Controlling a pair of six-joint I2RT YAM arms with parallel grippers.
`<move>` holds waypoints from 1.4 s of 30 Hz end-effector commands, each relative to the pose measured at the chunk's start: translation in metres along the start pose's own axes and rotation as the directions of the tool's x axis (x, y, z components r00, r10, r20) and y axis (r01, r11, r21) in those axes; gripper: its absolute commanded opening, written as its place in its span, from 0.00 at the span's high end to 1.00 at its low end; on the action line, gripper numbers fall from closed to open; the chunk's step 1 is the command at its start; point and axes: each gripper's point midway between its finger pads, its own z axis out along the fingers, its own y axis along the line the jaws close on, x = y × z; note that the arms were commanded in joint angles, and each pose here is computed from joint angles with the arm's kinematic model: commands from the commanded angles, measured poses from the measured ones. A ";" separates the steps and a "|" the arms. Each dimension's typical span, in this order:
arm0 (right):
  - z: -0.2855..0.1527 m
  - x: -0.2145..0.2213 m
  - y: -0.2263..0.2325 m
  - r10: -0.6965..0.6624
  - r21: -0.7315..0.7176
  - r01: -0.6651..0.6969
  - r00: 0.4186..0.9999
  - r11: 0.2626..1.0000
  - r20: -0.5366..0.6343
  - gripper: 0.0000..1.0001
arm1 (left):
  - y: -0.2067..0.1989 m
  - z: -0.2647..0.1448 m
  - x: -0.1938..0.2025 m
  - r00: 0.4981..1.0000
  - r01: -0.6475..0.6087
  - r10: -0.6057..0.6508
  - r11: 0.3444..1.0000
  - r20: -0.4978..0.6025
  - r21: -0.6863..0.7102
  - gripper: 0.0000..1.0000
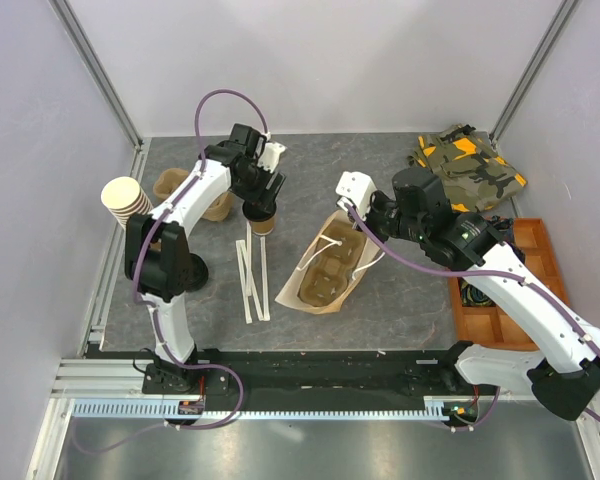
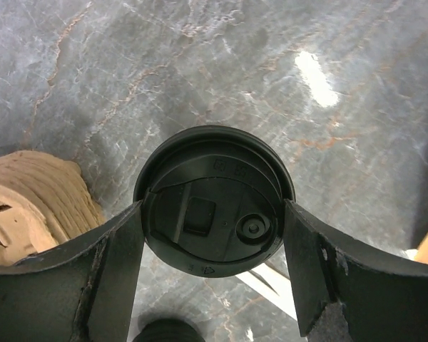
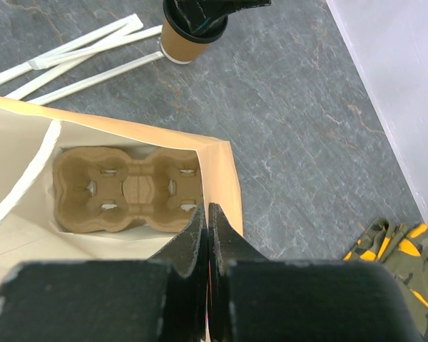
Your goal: Pack the takeout coffee
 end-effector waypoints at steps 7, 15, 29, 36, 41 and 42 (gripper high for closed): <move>-0.009 -0.025 0.008 -0.115 -0.049 0.123 0.985 0.991 0.130 1.00 | -0.019 -0.082 -0.046 0.971 -0.074 0.063 0.996 0.230 0.043 0.60; -0.007 -0.029 0.018 -0.138 -0.120 0.155 0.981 0.981 0.138 1.00 | -0.025 -0.112 -0.059 0.951 -0.097 0.076 0.994 0.299 0.054 0.61; 0.006 -0.031 0.015 -0.064 -0.171 0.073 0.996 0.983 0.058 1.00 | -0.055 -0.271 -0.093 0.757 -0.274 0.237 0.961 0.608 -0.033 0.60; 0.011 -0.025 0.019 -0.046 -0.190 0.052 0.998 0.980 0.038 1.00 | -0.093 -0.334 -0.061 0.636 -0.388 0.292 0.921 0.715 -0.030 0.59; 0.016 -0.026 0.021 -0.022 -0.203 0.030 0.999 0.979 0.040 1.00 | -0.124 -0.363 -0.024 0.563 -0.490 0.323 0.872 0.761 -0.007 0.59; 0.017 -0.024 0.022 -0.019 -0.206 0.025 0.999 0.978 0.033 1.00 | -0.130 -0.373 -0.016 0.529 -0.520 0.348 0.853 0.774 -0.028 0.59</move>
